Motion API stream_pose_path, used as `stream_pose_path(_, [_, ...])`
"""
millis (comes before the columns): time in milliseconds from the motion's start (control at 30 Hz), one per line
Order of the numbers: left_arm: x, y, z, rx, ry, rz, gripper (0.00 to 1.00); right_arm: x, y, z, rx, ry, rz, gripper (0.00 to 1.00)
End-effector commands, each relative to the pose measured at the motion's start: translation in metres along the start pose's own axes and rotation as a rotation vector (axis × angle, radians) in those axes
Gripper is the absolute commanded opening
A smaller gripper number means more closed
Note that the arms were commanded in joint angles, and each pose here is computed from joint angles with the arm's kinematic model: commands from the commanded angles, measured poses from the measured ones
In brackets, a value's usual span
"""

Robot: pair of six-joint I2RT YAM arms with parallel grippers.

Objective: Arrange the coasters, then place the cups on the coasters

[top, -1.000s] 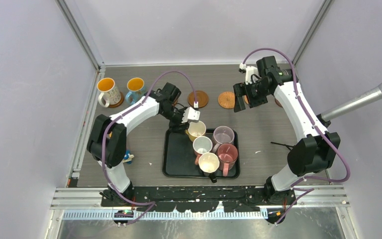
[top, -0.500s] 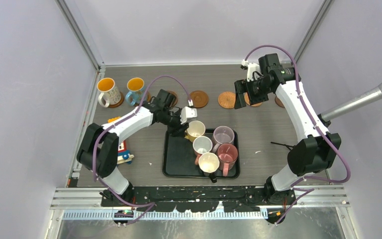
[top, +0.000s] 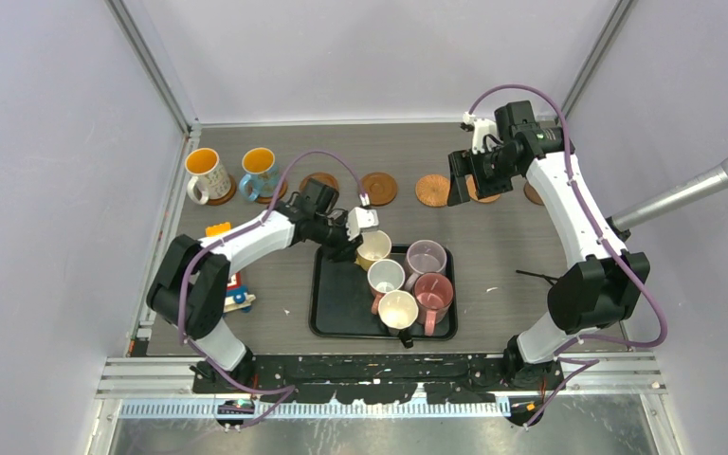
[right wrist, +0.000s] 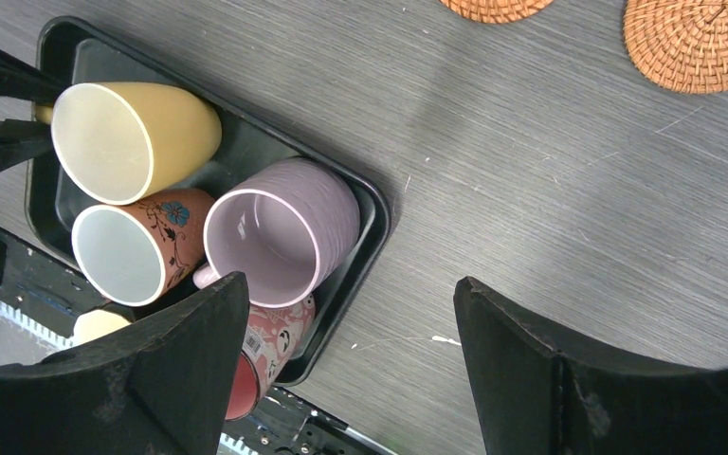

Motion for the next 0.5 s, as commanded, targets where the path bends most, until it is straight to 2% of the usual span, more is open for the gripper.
stream_pose_path(0, [-0.009, 0.002, 0.017, 0.023, -0.057, 0.042, 0.28, -0.011, 0.005, 0.014, -0.005, -0.064, 0.014, 0.84])
stream_pose_path(267, [-0.032, -0.003, 0.029, 0.027, -0.057, 0.074, 0.00, -0.015, 0.005, 0.016, -0.004, -0.083, 0.013, 0.84])
stream_pose_path(467, [-0.059, 0.008, 0.057, 0.003, -0.091, 0.158, 0.00, -0.024, 0.006, 0.026, 0.019, -0.129, 0.013, 0.84])
Point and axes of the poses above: each gripper's point midway between its finger pads, its own x axis out along the fingers, its own y axis along the line the jaws close on, z = x × y, the point moved 3 cm from there along -x, back along the fingers, and after that the axes turned 10 degrees about x, right-handed, at the moved point
